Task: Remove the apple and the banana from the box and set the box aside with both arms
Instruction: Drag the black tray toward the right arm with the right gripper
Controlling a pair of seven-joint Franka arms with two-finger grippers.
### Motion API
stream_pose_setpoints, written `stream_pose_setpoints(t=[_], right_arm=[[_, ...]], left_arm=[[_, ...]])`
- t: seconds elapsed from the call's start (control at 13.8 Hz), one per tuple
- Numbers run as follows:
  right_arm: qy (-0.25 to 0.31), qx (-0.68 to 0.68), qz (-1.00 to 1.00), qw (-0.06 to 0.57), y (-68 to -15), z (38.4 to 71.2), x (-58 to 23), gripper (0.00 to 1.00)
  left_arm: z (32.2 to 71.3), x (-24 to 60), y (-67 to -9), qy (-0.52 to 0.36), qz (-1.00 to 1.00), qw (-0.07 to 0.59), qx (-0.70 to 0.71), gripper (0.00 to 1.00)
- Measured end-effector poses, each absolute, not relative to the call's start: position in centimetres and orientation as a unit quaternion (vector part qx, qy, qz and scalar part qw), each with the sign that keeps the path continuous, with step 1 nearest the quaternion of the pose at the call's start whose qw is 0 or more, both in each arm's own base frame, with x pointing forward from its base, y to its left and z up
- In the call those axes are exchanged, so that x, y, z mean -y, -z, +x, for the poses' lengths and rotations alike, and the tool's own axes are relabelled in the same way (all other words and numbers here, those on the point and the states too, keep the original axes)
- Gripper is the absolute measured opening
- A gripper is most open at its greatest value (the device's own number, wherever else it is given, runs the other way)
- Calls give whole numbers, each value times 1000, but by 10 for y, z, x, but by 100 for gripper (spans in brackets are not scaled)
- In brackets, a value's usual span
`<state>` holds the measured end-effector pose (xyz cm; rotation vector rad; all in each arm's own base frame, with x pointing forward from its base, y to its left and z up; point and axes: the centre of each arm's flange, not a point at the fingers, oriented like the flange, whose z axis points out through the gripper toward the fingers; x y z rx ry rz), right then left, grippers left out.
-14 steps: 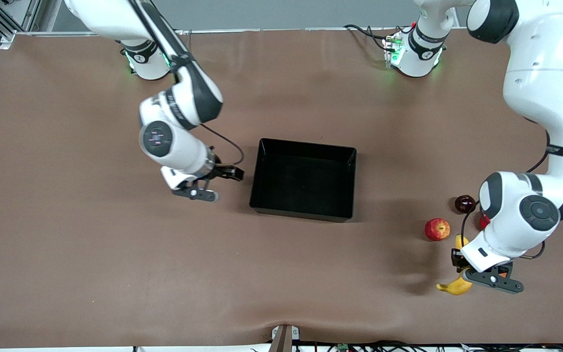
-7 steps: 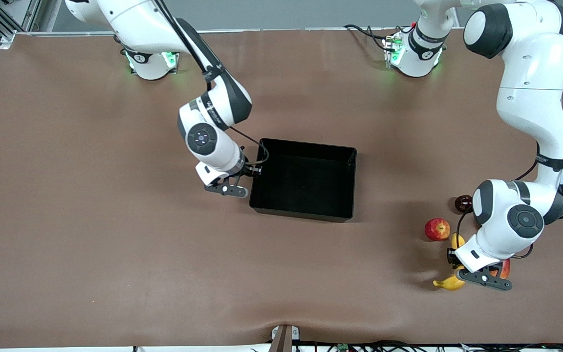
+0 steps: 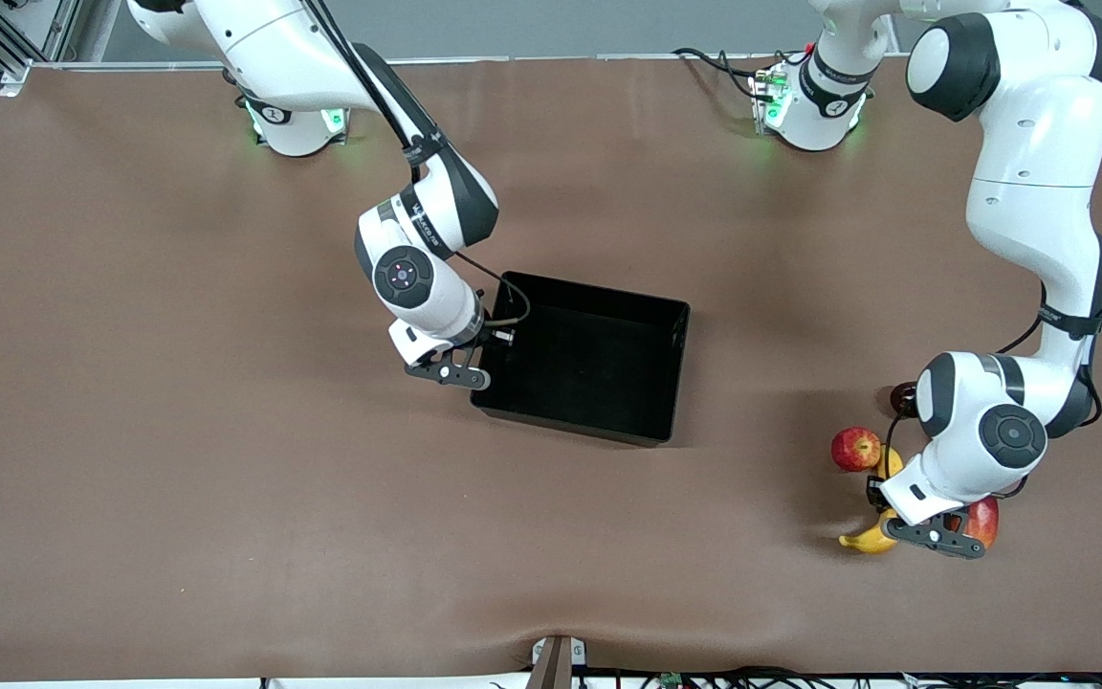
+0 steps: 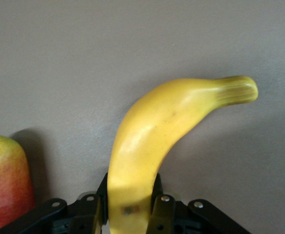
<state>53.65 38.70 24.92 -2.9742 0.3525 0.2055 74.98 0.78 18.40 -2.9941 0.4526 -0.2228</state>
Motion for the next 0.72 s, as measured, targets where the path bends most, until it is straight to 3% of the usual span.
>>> stream_pose_setpoints(t=[0.29,0.72], right_arm=[[-101,-133,-984,56,-279,553,-360,6],[-138,-150,-978,54,-361,588,-231,6]], left_arm=[[746,-21,-182,65,-985,54,-151,34],[734,-26,-181,52,-985,55,-153,34]])
